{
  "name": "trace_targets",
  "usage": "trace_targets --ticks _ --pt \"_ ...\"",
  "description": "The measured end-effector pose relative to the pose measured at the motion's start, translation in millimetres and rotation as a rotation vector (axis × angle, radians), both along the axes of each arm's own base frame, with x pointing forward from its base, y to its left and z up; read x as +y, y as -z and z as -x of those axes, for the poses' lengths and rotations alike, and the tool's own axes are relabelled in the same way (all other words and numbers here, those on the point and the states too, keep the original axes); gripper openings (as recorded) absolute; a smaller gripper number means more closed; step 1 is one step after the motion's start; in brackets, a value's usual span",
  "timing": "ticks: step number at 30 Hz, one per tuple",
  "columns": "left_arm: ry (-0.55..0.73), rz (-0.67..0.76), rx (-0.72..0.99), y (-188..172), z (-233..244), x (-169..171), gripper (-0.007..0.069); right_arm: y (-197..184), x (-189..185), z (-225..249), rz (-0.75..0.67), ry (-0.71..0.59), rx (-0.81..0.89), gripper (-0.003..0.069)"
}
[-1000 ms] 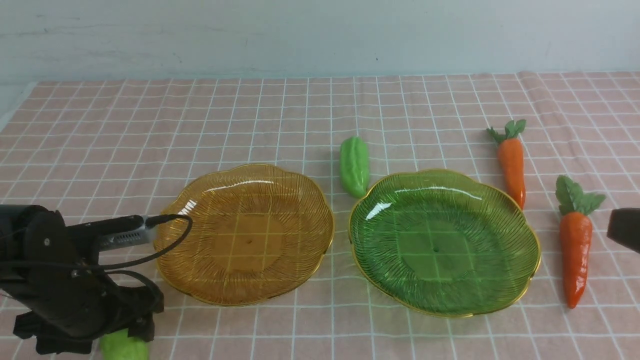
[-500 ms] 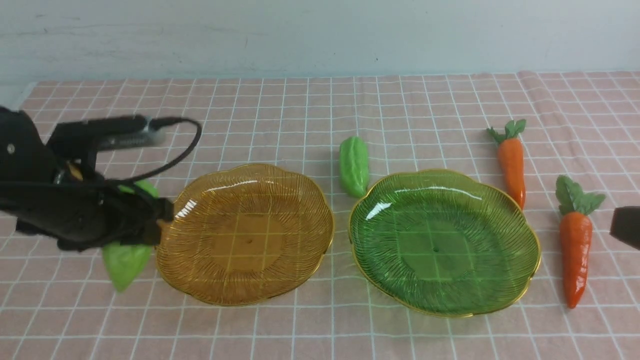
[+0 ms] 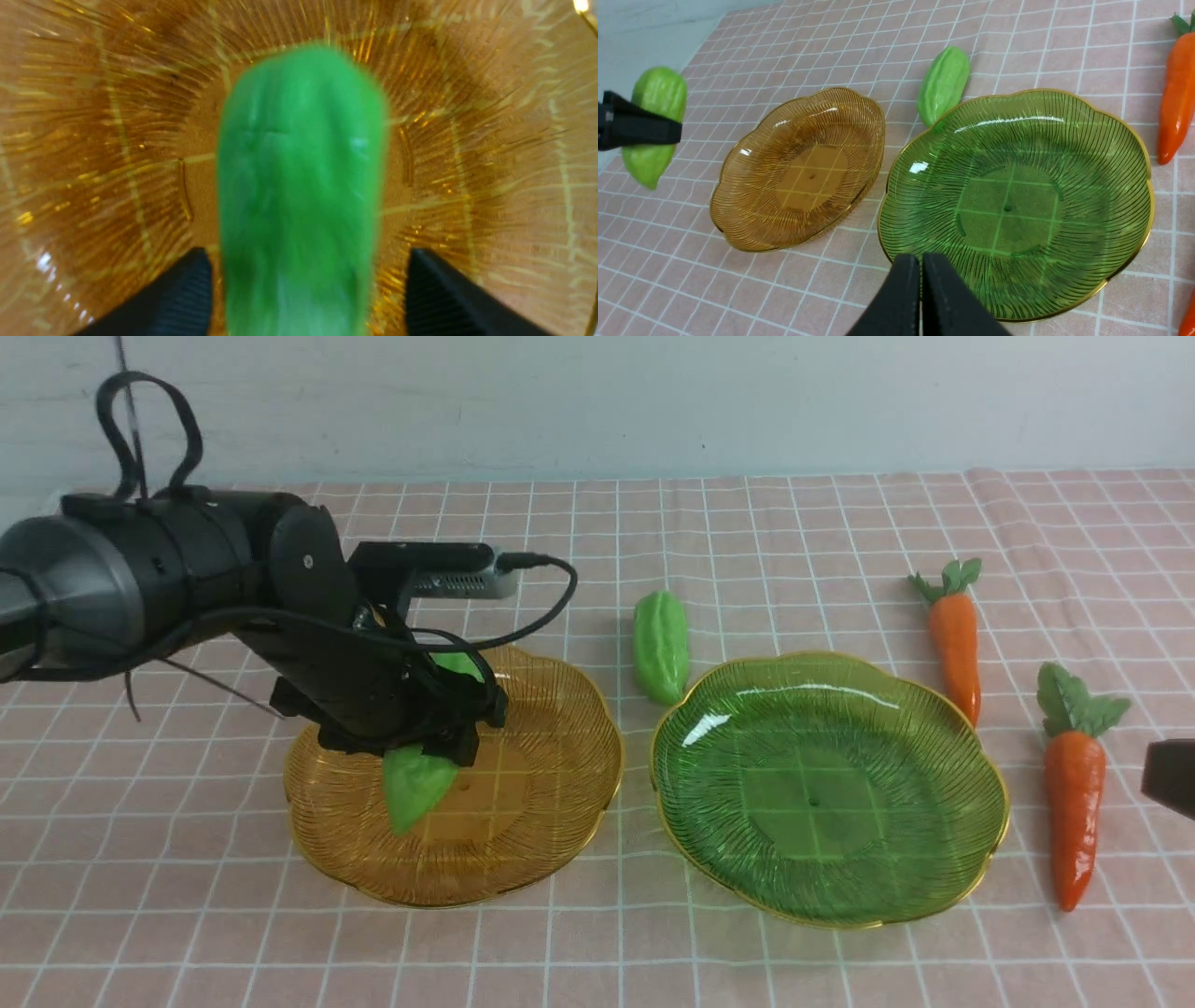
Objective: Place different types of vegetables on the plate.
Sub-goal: 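Put the green cucumber next to the left plate into that plate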
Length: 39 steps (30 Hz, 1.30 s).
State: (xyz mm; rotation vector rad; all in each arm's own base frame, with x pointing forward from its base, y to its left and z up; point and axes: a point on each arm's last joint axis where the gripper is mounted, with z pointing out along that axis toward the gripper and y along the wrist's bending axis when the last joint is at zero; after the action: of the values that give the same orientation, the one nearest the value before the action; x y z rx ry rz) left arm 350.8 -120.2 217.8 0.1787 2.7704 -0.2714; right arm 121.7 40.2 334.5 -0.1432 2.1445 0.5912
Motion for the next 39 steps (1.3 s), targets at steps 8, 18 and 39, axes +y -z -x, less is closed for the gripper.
trace_targets --ticks 8,18,39 --pt "0.010 0.022 -0.072 -27.2 -21.8 -9.1 0.0666 1.4 -1.5 0.0 0.023 0.006 0.007 -0.0001" --pt "0.128 0.102 -0.319 -66.9 -57.4 -63.4 0.0603 1.6 -1.4 0.2 0.023 0.005 0.009 -0.0001" --pt "0.168 0.132 -0.263 51.3 -139.4 -134.5 0.0593 4.2 -1.9 2.0 0.051 -0.010 0.032 -0.0001"
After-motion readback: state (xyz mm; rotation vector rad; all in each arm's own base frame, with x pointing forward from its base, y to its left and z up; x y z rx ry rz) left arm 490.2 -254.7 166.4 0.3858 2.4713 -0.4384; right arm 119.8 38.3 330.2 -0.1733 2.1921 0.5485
